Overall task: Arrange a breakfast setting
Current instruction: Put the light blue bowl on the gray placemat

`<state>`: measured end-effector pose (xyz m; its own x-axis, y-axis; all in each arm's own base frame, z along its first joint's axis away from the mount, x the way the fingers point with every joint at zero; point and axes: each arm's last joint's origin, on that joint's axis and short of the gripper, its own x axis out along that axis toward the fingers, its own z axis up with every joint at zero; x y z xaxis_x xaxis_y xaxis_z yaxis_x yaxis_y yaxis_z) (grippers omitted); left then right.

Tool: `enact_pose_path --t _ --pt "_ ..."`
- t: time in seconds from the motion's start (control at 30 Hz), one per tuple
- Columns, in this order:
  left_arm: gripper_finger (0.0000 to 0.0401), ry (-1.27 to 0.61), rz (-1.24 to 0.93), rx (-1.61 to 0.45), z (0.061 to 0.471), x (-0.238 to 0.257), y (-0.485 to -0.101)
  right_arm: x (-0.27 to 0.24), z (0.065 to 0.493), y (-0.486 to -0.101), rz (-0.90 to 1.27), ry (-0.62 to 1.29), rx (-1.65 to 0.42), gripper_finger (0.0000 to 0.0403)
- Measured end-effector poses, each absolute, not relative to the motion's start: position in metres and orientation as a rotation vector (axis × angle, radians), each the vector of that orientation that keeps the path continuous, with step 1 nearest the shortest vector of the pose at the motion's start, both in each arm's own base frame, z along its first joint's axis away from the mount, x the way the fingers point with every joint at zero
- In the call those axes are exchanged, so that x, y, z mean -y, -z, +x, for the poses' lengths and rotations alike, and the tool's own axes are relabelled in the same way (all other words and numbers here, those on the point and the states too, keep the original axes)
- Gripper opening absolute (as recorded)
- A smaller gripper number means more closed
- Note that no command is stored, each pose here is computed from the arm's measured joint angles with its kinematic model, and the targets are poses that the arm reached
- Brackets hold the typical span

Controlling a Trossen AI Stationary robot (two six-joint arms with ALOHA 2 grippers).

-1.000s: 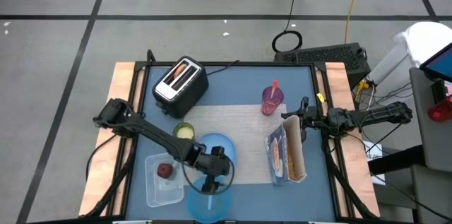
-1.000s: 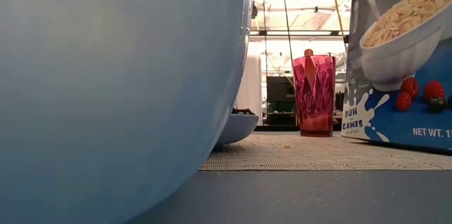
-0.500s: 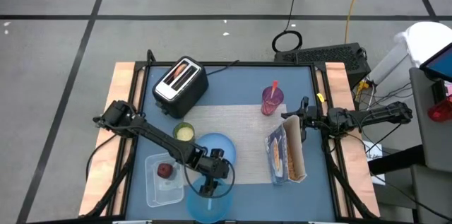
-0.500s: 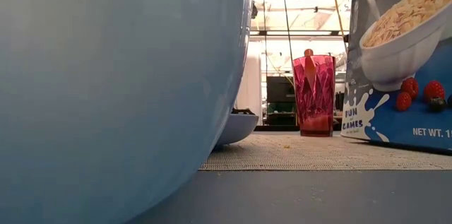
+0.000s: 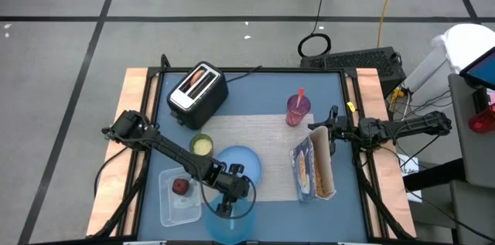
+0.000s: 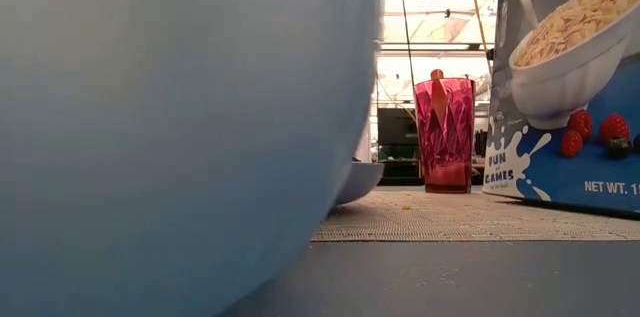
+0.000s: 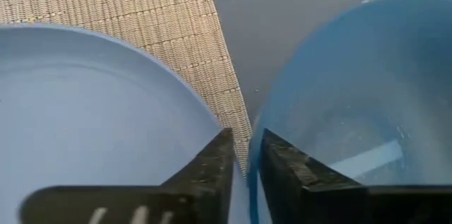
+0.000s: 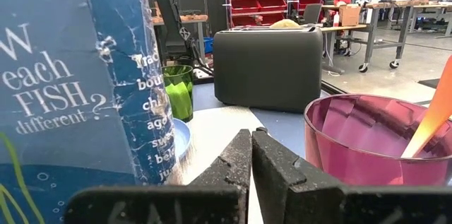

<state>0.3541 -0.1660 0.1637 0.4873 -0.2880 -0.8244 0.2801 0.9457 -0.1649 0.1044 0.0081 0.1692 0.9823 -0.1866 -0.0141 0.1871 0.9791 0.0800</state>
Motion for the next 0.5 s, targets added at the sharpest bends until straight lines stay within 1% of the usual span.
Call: enact_pose_path --t 0.1,0.17,0.5 --pt "0.0024 0.346 -0.009 -1.005 0.354 0.166 -0.1637 -0.0081 0.1044 -0.1692 0.081 0.188 -0.006 0.0009" --pt "0.0012 0.345 -0.009 -1.001 0.3543 0.166 -0.164 -0.0082 0.1044 -0.1692 0.081 0.188 -0.007 0.0008" --pt "0.0012 0.39 -0.067 -1.016 0.352 0.1668 -0.1692 -0.0081 0.1044 -0.1692 0.081 0.188 -0.006 0.0009"
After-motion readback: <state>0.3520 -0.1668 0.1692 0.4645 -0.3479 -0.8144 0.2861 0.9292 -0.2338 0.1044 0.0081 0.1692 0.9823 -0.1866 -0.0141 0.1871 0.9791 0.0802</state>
